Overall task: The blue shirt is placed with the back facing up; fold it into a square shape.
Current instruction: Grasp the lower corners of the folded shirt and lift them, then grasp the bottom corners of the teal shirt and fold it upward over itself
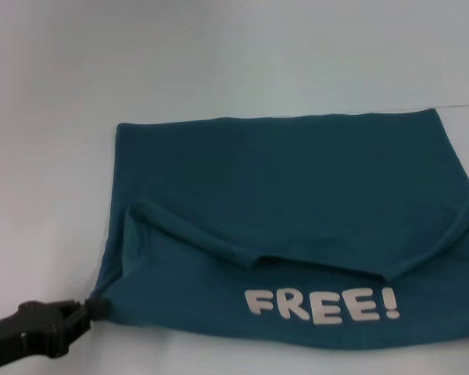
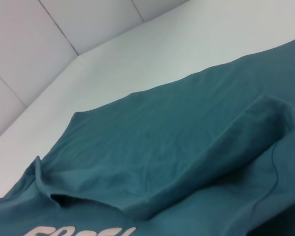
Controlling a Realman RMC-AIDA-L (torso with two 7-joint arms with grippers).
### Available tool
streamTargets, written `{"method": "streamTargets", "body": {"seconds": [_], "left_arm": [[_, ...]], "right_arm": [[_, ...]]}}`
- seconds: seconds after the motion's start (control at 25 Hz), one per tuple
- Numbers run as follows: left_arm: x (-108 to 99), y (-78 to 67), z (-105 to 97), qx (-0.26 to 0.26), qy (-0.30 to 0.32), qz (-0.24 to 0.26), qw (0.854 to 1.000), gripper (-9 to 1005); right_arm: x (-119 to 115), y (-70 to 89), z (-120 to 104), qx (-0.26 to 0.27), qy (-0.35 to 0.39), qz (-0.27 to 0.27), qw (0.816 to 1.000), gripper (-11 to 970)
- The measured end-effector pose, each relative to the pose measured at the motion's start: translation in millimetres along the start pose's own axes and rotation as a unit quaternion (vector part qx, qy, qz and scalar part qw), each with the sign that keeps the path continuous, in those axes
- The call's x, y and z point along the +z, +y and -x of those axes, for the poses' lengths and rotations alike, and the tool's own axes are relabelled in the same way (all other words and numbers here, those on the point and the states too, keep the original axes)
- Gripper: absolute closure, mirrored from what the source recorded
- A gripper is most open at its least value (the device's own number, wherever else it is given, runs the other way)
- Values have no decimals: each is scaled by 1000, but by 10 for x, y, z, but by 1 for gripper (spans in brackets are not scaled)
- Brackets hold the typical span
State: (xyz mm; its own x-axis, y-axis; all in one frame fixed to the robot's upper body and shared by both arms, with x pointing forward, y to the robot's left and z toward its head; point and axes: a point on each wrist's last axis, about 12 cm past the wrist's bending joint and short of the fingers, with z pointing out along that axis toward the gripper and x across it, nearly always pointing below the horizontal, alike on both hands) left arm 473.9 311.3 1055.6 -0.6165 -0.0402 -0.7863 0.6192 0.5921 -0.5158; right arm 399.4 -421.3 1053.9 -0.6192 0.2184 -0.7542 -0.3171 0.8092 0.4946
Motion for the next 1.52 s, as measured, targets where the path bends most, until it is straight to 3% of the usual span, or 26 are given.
{"method": "streamTargets", "body": {"seconds": [0.44,1.04,1.28,1.52], "left_arm": [[-146,-111,-197,-22,10,-32,999,989],[-199,-161,-167,-28,4,-57,998,988],[-102,-115,73,-2,-14,-64,998,988],[152,-5,503,34,-46,-51,997,989]], "right_arm": [[-101,51,-119,2,8,13,1000,933],[-257,65,-226,18,-2,4,1000,933],[-224,4,-51,5,-23,-1,1000,933],[83,-109,423,-34,-45,-1,998,933]]}}
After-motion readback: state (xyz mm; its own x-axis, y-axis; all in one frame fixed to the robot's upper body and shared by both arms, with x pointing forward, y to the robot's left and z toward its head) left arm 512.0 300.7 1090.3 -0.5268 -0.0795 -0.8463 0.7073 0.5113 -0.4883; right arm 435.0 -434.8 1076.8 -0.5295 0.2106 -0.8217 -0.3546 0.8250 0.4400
